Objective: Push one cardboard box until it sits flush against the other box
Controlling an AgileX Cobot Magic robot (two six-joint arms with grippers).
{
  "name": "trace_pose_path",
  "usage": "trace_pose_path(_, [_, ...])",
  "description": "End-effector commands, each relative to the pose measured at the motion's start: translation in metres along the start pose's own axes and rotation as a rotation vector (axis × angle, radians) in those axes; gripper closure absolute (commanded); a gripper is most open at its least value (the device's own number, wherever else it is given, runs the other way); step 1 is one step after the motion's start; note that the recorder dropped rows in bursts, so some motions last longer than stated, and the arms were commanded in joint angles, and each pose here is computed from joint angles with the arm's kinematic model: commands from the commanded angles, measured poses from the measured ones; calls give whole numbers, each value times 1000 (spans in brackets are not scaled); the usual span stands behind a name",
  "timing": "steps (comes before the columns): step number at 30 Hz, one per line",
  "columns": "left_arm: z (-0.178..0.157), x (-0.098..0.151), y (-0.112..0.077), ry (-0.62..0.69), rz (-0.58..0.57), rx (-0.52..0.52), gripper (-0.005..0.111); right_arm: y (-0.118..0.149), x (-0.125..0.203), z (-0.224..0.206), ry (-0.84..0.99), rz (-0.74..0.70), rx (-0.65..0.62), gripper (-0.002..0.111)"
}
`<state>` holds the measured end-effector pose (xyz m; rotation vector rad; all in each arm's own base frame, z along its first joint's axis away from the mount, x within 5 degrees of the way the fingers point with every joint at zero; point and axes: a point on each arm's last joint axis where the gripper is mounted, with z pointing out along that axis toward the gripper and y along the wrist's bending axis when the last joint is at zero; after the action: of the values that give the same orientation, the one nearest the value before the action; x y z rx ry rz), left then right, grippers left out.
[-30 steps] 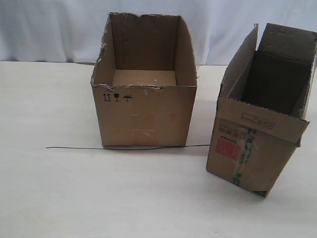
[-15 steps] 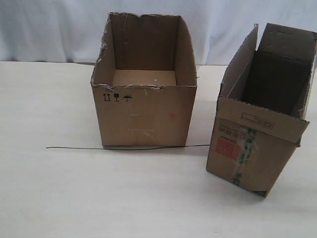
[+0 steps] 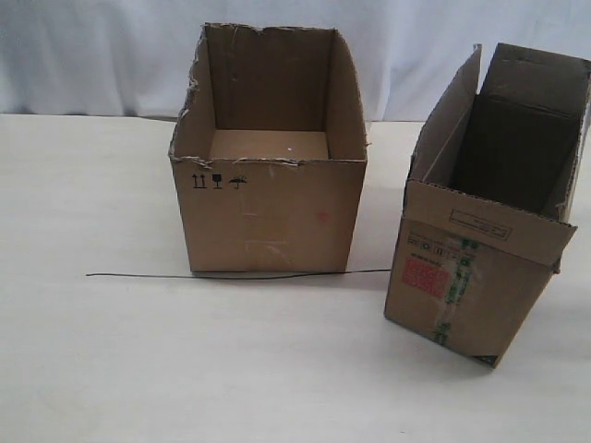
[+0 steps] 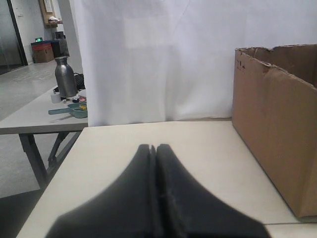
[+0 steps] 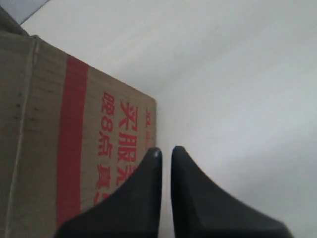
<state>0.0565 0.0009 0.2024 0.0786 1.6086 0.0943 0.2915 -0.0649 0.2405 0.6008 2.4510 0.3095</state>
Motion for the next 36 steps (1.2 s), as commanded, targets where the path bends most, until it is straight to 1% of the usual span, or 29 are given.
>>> trace_pose_path(1, [0, 0, 0, -6, -7, 6, 107, -7, 10, 29, 5, 143, -63, 103])
trace_pose_path(6, [0, 0, 0, -6, -7, 6, 107, -11, 22, 59, 41, 247, -132, 103])
trace_pose_path(10, [0, 0, 0, -6, -7, 6, 107, -11, 23, 74, 31, 321, -196, 103])
trace_pose_path(16, [0, 0, 0, -6, -7, 6, 107, -13, 27, 98, 39, 412, -258, 103])
trace_pose_path(19, [0, 0, 0, -6, -7, 6, 107, -11, 29, 113, 65, 452, -332, 103])
trace_pose_path(21, [0, 0, 0, -6, -7, 6, 107, -11, 34, 122, 94, 433, -374, 103])
trace_pose_path(26, [0, 0, 0, -6, -7, 6, 107, -14, 31, 137, 106, 436, -367, 103])
trace_pose_path(32, [0, 0, 0, -6, -7, 6, 107, -7, 13, 148, 102, 432, -450, 103])
trace_pose_path(36, [0, 0, 0, -6, -7, 6, 107, -6, 8, 154, 103, 447, -462, 103])
